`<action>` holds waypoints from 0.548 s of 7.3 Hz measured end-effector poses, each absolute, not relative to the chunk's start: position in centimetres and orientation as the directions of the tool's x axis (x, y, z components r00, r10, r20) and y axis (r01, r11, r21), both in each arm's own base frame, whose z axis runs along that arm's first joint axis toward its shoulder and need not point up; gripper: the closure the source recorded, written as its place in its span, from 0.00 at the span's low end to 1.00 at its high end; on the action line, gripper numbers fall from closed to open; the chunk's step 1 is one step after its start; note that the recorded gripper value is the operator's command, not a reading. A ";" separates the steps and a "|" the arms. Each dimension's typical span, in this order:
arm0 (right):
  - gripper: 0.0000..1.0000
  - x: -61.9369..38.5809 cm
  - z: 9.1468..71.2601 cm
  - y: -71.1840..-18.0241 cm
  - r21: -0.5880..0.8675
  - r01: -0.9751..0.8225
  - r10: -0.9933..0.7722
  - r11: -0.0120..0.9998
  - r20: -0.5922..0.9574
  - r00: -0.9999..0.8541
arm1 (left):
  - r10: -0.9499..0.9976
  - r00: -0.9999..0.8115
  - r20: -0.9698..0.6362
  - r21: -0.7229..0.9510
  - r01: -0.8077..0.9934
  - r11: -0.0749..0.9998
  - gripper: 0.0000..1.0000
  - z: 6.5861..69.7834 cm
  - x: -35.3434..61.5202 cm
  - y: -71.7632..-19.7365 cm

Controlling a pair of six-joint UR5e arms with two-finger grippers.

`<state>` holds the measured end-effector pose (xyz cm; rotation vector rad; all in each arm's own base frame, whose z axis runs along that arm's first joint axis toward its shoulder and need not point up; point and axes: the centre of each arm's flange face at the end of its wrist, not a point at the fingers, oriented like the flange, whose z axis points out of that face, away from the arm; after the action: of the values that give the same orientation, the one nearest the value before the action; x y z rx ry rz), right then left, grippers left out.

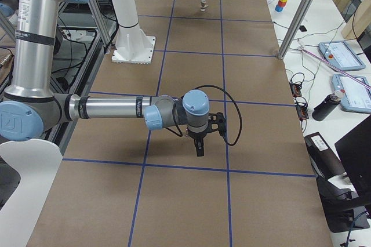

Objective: Assemble PPR valve and pipe with both arms
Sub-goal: 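Lower the left gripper onto the white pipe fitting and grasp it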

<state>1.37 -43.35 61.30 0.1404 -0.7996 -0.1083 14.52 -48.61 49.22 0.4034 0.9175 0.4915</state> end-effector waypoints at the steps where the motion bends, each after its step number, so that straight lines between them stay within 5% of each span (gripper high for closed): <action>1: 0.00 1.4 61.3 -43.3 0.166 0.043 -0.150 0.985 0.706 0.692 | 0.573 0.525 -0.629 0.525 -0.257 0.812 0.00 49.5 16.7 -48.1; 4: 0.00 1.4 61.4 -43.3 0.166 0.043 -0.149 0.985 0.706 0.692 | 0.606 0.521 -0.601 0.514 -0.329 0.792 0.00 50.6 21.3 -46.5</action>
<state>1.36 -43.34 61.36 0.1401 -0.7998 -0.1080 21.28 -46.55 50.56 0.3589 0.8531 0.5745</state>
